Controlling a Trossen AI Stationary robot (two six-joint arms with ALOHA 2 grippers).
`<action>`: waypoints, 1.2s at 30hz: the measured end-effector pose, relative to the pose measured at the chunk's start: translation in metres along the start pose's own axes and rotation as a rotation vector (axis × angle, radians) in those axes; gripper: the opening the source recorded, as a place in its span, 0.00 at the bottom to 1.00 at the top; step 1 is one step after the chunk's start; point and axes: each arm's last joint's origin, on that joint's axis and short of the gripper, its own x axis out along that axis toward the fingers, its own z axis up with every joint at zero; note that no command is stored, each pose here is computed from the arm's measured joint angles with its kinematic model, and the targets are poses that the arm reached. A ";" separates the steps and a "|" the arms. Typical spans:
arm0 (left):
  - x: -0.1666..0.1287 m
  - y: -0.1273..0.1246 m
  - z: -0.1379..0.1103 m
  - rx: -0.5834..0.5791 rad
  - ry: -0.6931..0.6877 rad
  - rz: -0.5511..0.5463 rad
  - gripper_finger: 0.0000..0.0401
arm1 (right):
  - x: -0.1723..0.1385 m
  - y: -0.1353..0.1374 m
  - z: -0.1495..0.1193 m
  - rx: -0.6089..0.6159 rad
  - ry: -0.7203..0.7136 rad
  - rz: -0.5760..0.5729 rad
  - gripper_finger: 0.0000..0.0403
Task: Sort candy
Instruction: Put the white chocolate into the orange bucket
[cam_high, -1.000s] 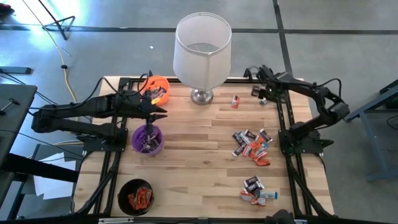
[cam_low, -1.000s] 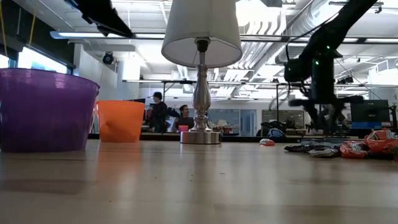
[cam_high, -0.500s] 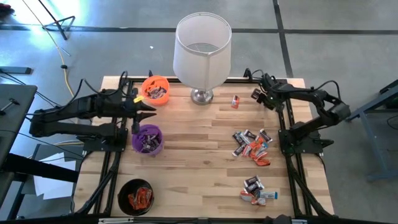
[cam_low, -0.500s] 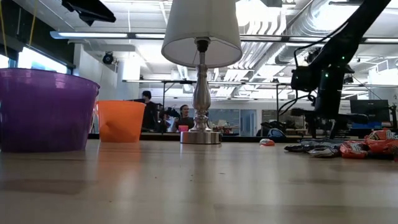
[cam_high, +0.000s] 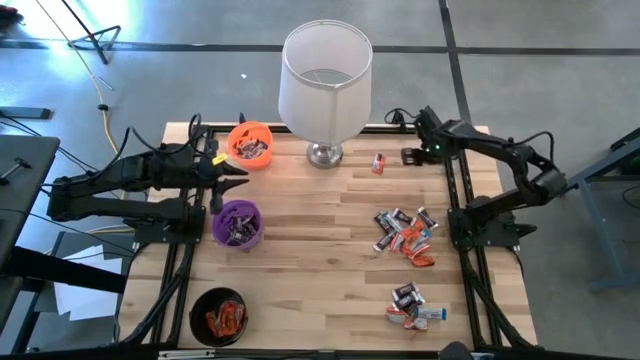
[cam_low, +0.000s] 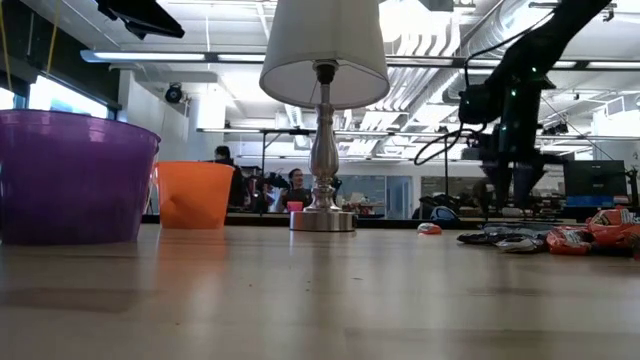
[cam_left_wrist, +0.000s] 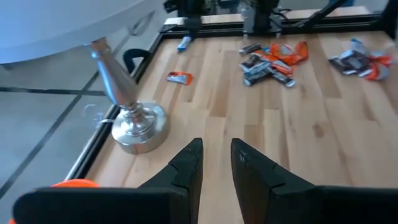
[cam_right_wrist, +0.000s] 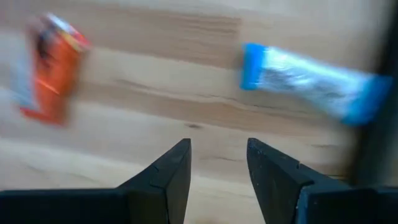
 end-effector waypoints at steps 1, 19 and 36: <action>0.000 0.000 0.000 -0.001 0.001 0.009 0.17 | -0.004 -0.002 0.000 -0.065 0.009 -0.057 0.38; 0.000 0.002 0.003 -0.048 -0.032 0.042 0.17 | -0.008 0.034 -0.026 -0.725 0.100 -0.093 0.38; 0.000 0.003 0.008 -0.056 -0.080 0.069 0.17 | -0.014 0.054 -0.012 -0.898 0.034 -0.239 0.38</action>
